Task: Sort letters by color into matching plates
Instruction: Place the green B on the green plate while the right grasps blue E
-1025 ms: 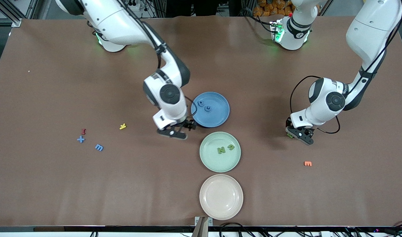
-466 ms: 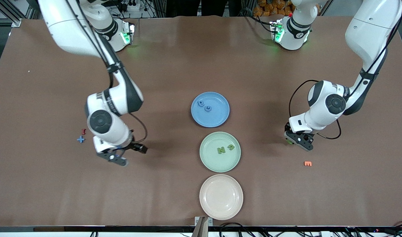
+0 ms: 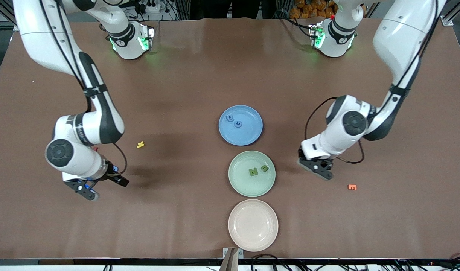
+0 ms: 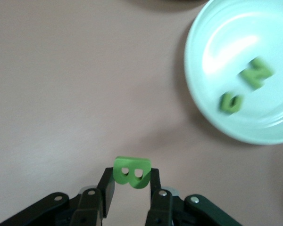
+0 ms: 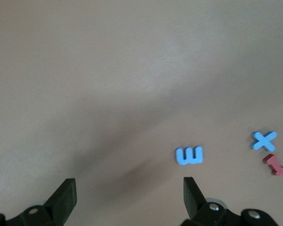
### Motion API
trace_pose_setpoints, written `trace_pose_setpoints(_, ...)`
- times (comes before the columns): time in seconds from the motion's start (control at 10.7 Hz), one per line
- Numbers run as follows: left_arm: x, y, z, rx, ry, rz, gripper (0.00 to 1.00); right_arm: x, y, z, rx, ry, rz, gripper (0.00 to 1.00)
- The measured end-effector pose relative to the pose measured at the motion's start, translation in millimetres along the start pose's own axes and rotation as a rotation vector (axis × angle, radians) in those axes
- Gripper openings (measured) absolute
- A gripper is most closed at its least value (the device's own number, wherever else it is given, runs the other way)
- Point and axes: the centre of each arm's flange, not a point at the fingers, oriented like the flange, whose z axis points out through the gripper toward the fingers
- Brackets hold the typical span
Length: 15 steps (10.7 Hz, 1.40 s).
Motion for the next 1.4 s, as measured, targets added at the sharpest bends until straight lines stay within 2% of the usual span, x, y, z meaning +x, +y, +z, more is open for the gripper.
trace_pose_setpoints(0.19, 24.7, 23.6, 1.3, -0.015, -0.001, -0.055, 0.34, 14.0, 21.8, 4.9, 0.014, -0.024, 0.057, 1.0)
trace_pose_setpoints(0.56, 45.1, 55.2, 7.0, -0.066, 0.01, -0.143, 0.34, 20.6, 54.2, 32.5, 0.023, -0.05, 0.121, 1.0)
trace_pose_setpoints(0.75, 47.7, 79.2, 17.1, -0.074, -0.004, -0.138, 0.34, 16.0, 67.3, 54.4, 0.031, -0.039, 0.131, 1.0)
trace_pose_setpoints(1.02, 45.4, 101.7, 46.5, -0.034, -0.041, -0.146, 0.34, -5.0, 80.5, 91.9, 0.044, -0.021, 0.112, 1.0)
trace_pose_setpoints(1.4, 54.0, 109.3, 47.4, -0.021, -0.027, -0.167, 0.34, -11.0, 83.5, 100.1, 0.043, -0.022, 0.102, 1.0)
